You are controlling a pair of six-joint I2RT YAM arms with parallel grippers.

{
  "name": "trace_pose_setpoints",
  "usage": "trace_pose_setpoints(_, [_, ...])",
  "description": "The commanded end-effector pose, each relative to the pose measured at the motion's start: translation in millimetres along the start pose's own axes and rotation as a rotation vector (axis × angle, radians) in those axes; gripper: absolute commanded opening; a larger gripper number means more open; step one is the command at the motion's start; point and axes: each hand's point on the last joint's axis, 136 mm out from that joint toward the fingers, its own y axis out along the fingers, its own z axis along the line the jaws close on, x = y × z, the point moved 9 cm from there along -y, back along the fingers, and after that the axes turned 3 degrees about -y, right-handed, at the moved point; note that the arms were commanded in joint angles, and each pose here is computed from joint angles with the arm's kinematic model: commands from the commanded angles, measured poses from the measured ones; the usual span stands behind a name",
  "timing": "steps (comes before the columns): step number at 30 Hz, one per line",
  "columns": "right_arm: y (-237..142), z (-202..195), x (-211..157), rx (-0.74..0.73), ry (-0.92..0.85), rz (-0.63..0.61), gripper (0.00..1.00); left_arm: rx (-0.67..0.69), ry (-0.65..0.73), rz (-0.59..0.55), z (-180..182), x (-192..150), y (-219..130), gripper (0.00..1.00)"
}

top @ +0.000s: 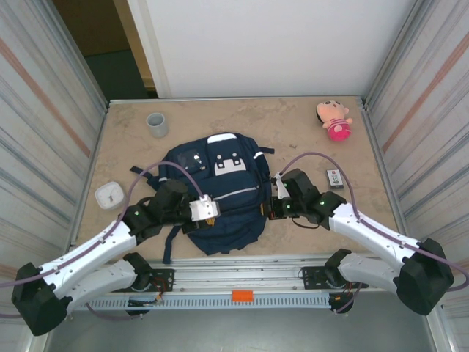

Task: Pack books, pencil case, and school supplies into a backpack

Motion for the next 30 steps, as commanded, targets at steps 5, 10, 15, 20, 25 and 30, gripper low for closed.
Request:
trace_pose_setpoints(5, [2, 9, -3, -0.024, -0.002, -0.051, 0.0, 0.25, -0.572, -0.084, 30, 19, -16, 0.64])
trace_pose_setpoints(10, [5, 7, -5, -0.051, 0.005, -0.025, 0.0, 0.401, -0.952, -0.077, 38, 11, -32, 0.69])
trace_pose_setpoints(15, [10, 12, -7, -0.034, 0.006, -0.032, 0.0, 0.476, -1.277, -0.027, 31, -14, -37, 0.68])
trace_pose_setpoints(20, [13, 18, -10, -0.037, -0.015, -0.011, 0.0, 0.493, -1.452, 0.045, 19, -44, -30, 0.69])
trace_pose_setpoints(25, [15, 26, -15, -0.032, -0.031, -0.016, 0.0, 0.447, -1.596, 0.055, 21, -60, -20, 0.67])
trace_pose_setpoints(30, [19, 34, -19, -0.021, -0.042, -0.028, 0.0, 0.442, -1.6, -0.005, 24, -64, -9, 0.62])
